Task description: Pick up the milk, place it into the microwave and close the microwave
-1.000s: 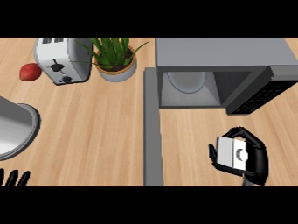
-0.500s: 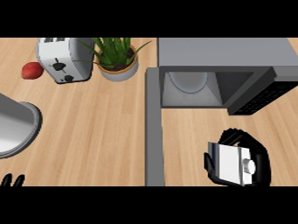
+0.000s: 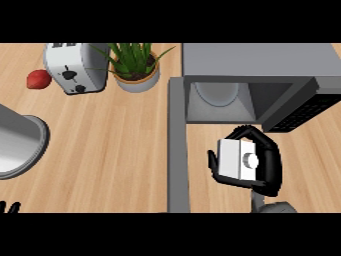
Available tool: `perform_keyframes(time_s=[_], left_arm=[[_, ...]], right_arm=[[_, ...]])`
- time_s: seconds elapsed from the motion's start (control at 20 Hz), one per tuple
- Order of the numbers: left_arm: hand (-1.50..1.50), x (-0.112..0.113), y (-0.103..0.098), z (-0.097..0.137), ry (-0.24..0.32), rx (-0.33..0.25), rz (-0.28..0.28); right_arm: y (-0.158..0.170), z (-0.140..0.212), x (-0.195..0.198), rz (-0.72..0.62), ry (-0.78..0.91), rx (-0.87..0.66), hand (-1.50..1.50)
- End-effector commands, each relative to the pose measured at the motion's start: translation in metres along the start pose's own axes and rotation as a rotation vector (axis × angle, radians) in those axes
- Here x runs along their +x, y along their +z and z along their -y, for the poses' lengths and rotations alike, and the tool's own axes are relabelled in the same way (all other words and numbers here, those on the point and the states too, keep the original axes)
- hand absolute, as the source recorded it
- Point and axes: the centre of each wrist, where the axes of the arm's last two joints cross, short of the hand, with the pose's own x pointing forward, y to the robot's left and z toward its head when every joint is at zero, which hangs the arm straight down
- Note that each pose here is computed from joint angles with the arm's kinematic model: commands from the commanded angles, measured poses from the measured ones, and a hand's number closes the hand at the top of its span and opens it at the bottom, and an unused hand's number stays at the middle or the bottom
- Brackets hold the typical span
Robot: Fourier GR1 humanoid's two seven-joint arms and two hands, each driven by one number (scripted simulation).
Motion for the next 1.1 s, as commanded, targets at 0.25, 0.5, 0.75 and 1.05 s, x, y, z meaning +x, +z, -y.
perform_keyframes(time_s=[0.25,0.5,0.75,1.05], left_arm=[[-1.5,-0.002,-0.009,-0.008,-0.025,0.014,0.004],[-1.5,0.007,-0.018,-0.028,0.005,-0.009,0.0],[-1.5,0.005,0.002,-0.014,-0.013,-0.003,0.003],[-1.5,0.009,-0.006,-0.018,-0.004,-0.018,-0.013]], right_arm=[[-0.044,-0.024,-0.035,-0.091,0.145,-0.017,1.5],[-0.082,-0.03,-0.058,-0.141,0.142,-0.038,1.5],[-0.086,-0.025,-0.086,-0.152,0.177,-0.065,1.5],[-0.107,-0.003,-0.094,-0.174,0.353,-0.08,1.5]])
